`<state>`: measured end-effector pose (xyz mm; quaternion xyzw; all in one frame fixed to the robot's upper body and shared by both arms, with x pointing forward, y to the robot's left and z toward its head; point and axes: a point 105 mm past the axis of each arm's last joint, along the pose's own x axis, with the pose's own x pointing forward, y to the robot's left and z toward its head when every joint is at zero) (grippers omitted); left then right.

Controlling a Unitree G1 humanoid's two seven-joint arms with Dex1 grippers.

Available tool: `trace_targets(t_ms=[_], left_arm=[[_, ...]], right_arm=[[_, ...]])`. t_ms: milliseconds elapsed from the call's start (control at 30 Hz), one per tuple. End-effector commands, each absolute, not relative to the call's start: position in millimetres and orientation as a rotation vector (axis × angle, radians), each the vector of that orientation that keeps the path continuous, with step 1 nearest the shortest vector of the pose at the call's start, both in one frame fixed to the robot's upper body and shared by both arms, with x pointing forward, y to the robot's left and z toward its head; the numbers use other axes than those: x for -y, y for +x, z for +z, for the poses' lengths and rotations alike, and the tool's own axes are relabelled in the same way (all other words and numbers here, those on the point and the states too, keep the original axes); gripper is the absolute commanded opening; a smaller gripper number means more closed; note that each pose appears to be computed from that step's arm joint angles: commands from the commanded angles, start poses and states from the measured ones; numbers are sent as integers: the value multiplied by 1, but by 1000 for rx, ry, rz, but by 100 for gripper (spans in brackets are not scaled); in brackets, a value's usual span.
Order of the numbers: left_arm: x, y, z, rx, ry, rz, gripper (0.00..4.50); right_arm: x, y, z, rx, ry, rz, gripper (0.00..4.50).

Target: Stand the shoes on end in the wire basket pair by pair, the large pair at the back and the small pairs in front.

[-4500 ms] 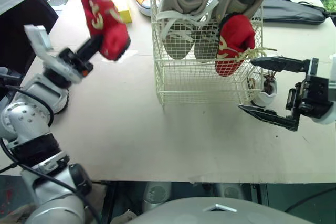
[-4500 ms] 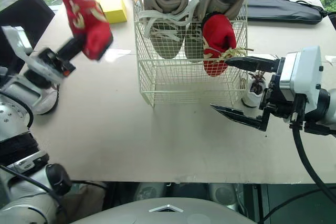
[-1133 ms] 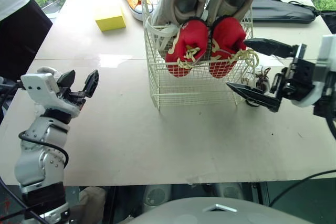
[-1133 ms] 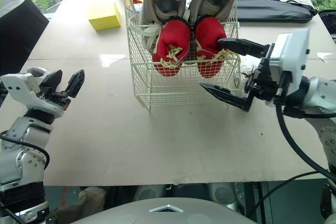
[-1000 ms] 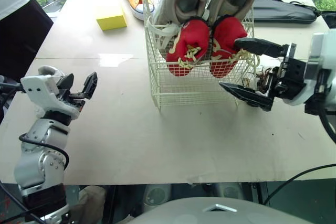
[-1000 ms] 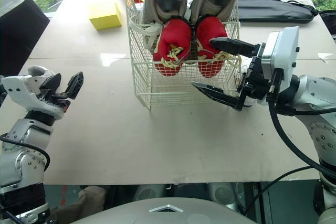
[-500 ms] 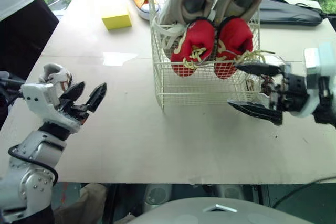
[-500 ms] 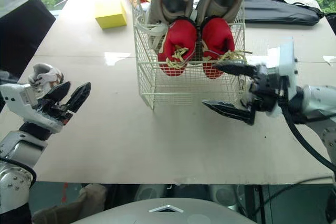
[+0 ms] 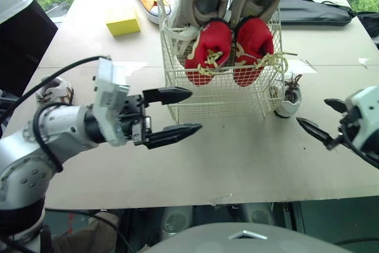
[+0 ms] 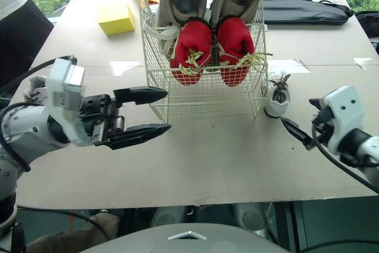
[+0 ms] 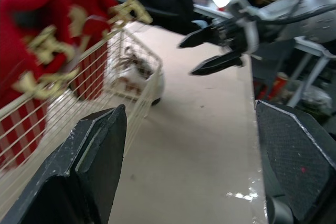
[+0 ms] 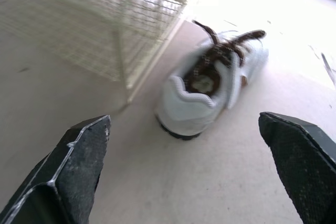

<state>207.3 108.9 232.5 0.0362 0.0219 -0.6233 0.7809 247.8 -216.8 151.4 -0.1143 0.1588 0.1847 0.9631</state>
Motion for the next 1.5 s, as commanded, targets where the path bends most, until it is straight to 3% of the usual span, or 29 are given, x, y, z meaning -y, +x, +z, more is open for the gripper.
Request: trace_targets(t_ms=[33, 433, 467, 500, 667, 800, 967, 1233, 1400, 1500], left_arm=[[-97, 205, 234, -31, 135, -1386, 425], [-92, 211, 232, -6, 131, -1368, 425], [-92, 211, 231, -6, 133, -1367, 450], [-92, 211, 231, -3, 135, -1365, 450], [-93, 215, 229, 9, 131, -1359, 450], [-93, 219, 227, 17, 125, -1364, 450], [-86, 229, 232, 71, 62, -1363, 450], [-63, 256, 250, 191, -79, -1378, 450], [-55, 272, 267, 207, -161, -1387, 450], [-56, 279, 279, 142, -223, -1436, 450]], right_arm=[[220, 260, 140, -347, -193, 225, 450], [200, 282, 118, -352, -120, 91, 450], [200, 284, 117, -351, -123, 86, 398], [199, 285, 117, -342, -131, 90, 372], [200, 287, 119, -313, -152, 80, 141], [208, 286, 124, -275, -153, 47, 43], [236, 273, 144, -205, -233, -43, 15], [293, 252, 207, -39, -395, -263, 10], [287, 236, 263, 145, -495, -70, 8], [264, 213, 294, 167, -661, 285, 8]])
